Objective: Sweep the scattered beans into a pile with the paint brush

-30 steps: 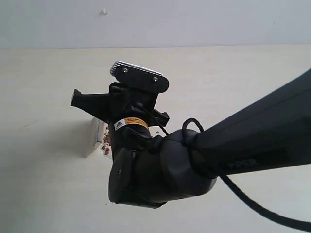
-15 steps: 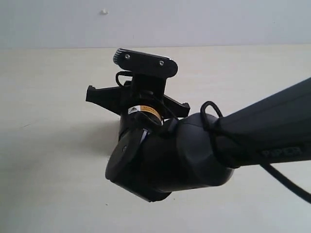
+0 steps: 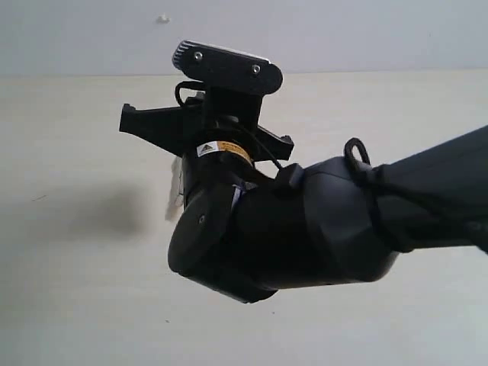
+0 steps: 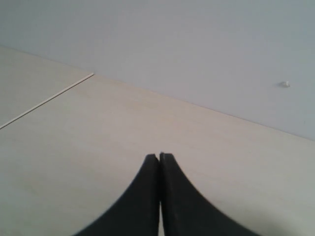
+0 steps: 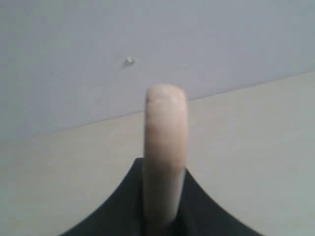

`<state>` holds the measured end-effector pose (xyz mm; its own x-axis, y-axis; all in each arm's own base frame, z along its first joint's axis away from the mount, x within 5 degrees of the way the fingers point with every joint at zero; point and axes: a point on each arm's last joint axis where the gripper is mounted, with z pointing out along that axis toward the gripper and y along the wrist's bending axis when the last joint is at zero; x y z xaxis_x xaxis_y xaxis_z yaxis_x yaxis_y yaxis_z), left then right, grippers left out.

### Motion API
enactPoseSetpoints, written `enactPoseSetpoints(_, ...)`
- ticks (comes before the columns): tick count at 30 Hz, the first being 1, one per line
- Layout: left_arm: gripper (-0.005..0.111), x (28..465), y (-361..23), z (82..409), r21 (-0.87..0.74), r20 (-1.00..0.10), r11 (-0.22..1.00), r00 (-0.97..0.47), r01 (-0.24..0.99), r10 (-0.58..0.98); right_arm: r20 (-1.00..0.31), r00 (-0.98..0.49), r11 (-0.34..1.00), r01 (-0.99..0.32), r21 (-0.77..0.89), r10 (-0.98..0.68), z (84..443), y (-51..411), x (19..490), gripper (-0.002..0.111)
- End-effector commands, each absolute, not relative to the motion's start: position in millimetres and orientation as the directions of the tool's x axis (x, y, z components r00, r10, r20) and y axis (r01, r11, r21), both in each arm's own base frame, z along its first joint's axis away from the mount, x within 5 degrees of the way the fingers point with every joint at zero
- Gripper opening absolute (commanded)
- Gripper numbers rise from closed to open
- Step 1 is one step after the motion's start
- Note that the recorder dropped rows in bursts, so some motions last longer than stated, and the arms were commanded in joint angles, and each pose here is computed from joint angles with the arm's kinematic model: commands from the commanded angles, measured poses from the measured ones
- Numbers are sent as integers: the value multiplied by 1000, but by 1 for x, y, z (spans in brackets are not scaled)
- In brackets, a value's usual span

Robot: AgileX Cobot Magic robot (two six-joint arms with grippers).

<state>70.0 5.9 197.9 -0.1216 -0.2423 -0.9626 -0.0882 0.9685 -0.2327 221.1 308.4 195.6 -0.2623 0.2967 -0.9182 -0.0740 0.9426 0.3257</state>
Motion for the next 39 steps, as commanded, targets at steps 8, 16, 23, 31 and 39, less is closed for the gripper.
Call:
enactPoseSetpoints(8,0,69,6,197,-236,-962,967,-119,-94,-246,-991,-120,982,-183,-36,-59,238,292,218,0)
enactPoseSetpoints(16,0,69,6,197,-236,-962,967,-119,-94,-246,-965,-120,901,-401,-168,-233,242,258,239,0)
enactPoseSetpoints(23,0,69,6,197,-236,-962,967,-119,-94,-246,-895,-19,704,-624,-339,-447,246,237,260,0)
enactPoseSetpoints(31,0,69,6,197,-236,-962,967,-119,-94,-246,-896,9,648,-687,-329,-445,253,211,298,0)
enactPoseSetpoints(39,0,69,6,197,-236,-962,967,-119,-94,-246,-984,-42,495,-867,-50,-174,241,187,339,0)
